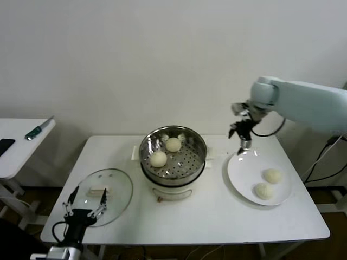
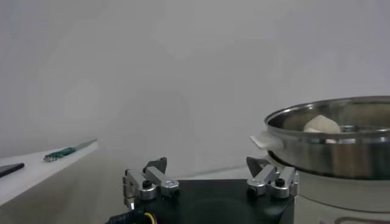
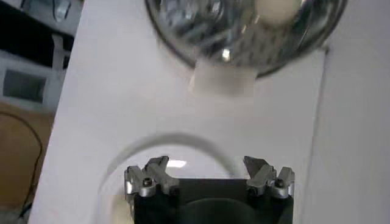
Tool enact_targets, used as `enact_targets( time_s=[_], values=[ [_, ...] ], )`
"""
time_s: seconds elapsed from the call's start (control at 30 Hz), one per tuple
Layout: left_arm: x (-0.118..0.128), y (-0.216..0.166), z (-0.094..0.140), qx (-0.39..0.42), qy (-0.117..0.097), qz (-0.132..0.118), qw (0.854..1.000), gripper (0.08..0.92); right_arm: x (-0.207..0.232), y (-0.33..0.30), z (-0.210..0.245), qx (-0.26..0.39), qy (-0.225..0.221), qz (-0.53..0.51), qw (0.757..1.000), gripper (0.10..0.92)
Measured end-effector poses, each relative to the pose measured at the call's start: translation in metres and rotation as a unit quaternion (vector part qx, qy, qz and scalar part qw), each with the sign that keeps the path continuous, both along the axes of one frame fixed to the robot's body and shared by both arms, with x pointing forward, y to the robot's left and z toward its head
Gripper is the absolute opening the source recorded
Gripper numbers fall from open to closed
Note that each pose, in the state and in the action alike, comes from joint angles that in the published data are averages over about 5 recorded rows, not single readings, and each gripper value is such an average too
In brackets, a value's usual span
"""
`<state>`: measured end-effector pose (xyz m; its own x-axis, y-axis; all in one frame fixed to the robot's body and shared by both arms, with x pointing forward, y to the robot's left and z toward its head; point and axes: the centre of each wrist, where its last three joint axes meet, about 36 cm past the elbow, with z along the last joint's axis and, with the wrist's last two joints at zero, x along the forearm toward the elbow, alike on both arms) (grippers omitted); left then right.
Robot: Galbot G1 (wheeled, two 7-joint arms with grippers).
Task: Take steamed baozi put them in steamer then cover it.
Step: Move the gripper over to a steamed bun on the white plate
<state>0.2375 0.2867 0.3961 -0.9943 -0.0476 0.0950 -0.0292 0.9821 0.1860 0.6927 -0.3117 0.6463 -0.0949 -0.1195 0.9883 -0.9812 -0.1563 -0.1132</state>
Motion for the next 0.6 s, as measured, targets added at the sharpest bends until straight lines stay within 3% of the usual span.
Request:
enact_targets(
  time_s=[0.23, 0.6],
  values=[
    [-0.001, -0.002, 0.001, 0.006, 0.002, 0.002, 1.000, 0.823, -0.024, -0.062, -0.060, -0.026, 0.021, -0.015, 0.999, 0.823],
    [-0.004, -0.004, -0.003, 0.014, 0.011, 0.007, 1.000, 0.823, -0.049, -0.101, -0.135, -0.051, 0.053, -0.025, 0.997, 0.823]
  ],
)
